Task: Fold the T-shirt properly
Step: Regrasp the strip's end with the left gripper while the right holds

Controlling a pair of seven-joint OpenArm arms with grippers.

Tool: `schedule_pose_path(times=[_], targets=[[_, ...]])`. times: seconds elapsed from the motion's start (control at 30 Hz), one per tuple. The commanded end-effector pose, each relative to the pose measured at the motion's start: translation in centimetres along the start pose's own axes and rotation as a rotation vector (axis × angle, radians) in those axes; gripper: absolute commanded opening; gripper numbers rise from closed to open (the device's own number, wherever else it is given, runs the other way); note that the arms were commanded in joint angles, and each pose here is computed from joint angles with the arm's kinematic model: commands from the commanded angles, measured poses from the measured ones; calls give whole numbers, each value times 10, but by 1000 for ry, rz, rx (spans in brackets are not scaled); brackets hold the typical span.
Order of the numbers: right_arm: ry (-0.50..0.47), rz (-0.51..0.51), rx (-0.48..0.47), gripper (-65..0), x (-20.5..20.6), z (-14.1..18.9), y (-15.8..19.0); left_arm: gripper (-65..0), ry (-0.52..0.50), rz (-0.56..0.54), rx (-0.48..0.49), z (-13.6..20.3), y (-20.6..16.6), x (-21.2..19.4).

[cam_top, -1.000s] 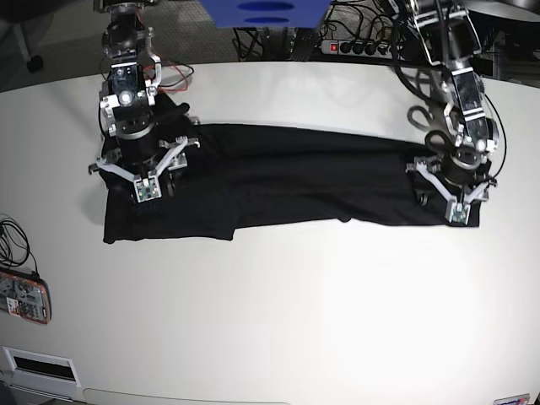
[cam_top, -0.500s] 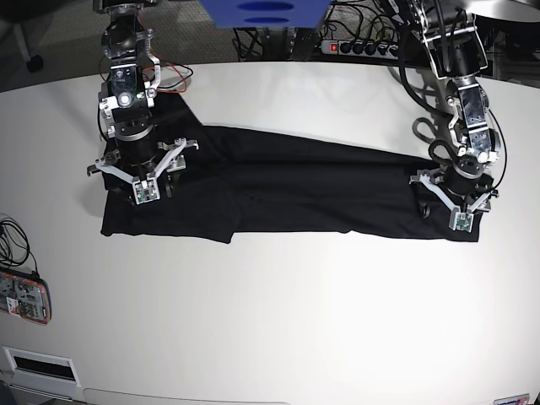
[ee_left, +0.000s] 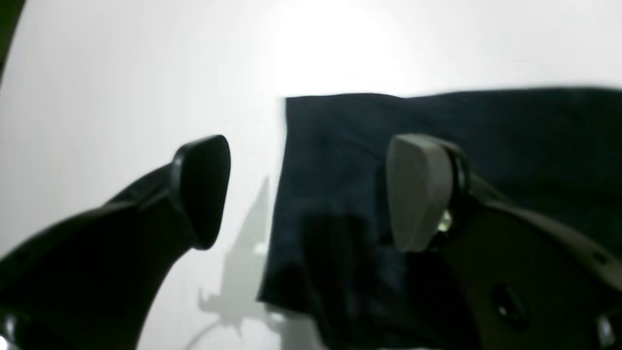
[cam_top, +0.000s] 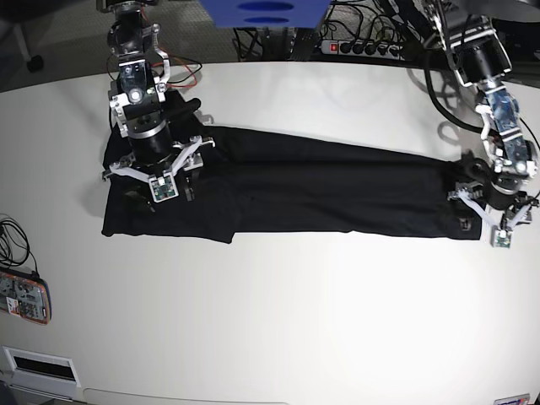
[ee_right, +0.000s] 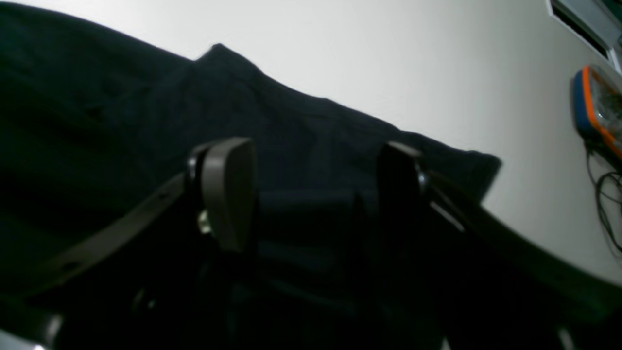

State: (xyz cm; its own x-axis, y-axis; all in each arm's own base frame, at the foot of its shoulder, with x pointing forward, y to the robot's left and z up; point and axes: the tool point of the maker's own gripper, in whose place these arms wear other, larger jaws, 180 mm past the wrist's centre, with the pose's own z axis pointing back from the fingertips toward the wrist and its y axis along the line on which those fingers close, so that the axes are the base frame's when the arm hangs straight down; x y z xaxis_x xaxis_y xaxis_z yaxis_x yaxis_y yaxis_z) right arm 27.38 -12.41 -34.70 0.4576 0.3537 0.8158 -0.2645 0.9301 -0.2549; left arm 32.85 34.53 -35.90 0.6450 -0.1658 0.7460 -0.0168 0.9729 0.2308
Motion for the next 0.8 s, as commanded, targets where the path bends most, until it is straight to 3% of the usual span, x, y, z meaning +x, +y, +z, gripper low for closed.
schedule_pose_path(times=[0.0,0.17,0.3,0.4,0.57,0.77], targets=[[-50,2,4,-272,13,3,2,-171,-62,4,8,8,20,27],[-48,7,41,-272,12,4,16,-172,11,150,-168,12,40,15],[-47,7,36,-272,11,4,15,-173,93,204,-280,8,44,-22],[-48,7,35,-272,11,4,14,-173,163,189,-338,0,34,-47],[-48,7,36,-272,11,4,15,-173,183,244,-369,-11,19,-76],[-49,7,41,-272,11,5,16,-173,208,252,-453,-17,-27,-87]])
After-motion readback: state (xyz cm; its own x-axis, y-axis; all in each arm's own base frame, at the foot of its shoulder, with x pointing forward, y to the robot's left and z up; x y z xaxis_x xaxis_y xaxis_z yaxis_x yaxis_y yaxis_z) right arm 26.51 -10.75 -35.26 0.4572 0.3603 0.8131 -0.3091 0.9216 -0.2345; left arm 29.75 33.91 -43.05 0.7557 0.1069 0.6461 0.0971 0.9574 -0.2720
